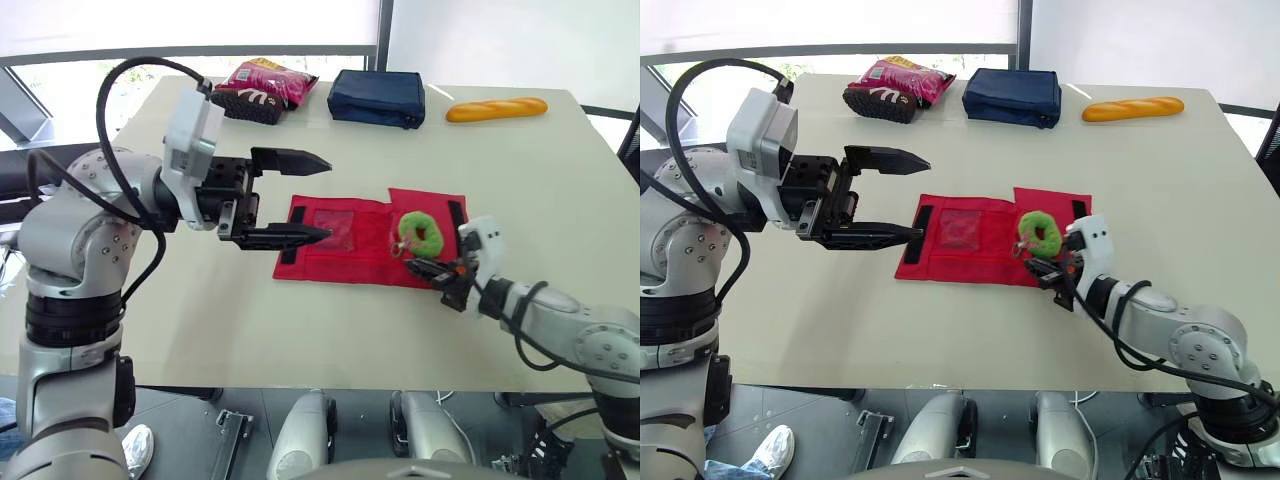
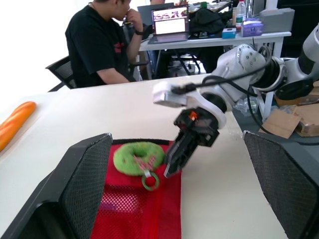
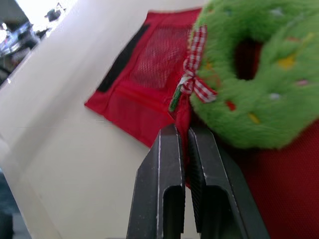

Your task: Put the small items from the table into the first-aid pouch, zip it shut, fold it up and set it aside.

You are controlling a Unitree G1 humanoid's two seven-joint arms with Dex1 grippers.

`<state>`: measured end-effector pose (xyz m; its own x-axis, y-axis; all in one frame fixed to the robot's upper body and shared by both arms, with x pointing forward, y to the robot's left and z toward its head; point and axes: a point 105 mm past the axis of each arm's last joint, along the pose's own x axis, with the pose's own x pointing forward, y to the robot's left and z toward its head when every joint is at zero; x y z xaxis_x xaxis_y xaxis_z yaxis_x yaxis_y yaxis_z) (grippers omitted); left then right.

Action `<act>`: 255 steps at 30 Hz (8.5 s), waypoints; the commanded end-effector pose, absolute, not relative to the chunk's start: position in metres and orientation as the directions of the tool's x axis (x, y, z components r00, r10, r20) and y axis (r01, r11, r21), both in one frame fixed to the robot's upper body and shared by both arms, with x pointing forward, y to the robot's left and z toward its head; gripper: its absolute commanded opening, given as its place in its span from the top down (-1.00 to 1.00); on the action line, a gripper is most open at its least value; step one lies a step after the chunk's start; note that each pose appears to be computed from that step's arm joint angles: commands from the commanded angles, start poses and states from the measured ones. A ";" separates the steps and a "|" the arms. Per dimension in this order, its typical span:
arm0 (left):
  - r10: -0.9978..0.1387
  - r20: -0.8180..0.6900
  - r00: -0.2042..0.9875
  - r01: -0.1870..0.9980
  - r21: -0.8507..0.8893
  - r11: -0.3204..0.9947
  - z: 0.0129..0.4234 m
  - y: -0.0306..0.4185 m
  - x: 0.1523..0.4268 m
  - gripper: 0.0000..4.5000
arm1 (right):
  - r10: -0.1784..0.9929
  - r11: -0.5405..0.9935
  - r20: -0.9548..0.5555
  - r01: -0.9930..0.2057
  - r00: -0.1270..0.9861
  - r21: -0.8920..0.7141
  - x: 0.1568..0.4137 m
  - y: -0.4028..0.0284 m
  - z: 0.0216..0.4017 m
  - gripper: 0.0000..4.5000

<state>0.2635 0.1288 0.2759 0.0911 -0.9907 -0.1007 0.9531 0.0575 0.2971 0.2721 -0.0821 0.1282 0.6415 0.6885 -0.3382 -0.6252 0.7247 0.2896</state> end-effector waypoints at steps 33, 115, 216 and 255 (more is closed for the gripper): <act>-0.826 -0.118 0.552 0.834 0.055 0.549 0.184 0.187 0.293 -1.00 | 0.813 0.545 -0.065 -0.797 0.578 -0.262 0.234 -0.162 0.199 -0.93; -0.828 -0.203 0.522 0.724 -0.408 0.557 0.204 0.225 0.342 1.00 | 0.869 0.330 -0.246 -0.874 0.428 -0.355 0.327 -0.080 0.167 0.95; -0.998 -0.056 0.010 0.786 -0.616 0.042 0.135 -0.006 0.329 -1.00 | 0.699 0.667 -0.104 -0.697 0.708 -0.265 0.224 -0.198 0.218 -0.66; -1.000 -0.005 0.029 0.999 0.033 0.029 0.230 0.064 0.307 -1.00 | 0.804 0.556 -0.061 -0.785 0.591 -0.274 0.309 -0.148 0.184 0.98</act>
<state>0.3123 0.0597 0.2139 0.0354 -0.9990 -0.0265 0.9977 0.0368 -0.0565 0.3111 -0.1517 0.1646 0.6028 0.7893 -0.1164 -0.7875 0.5652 -0.2458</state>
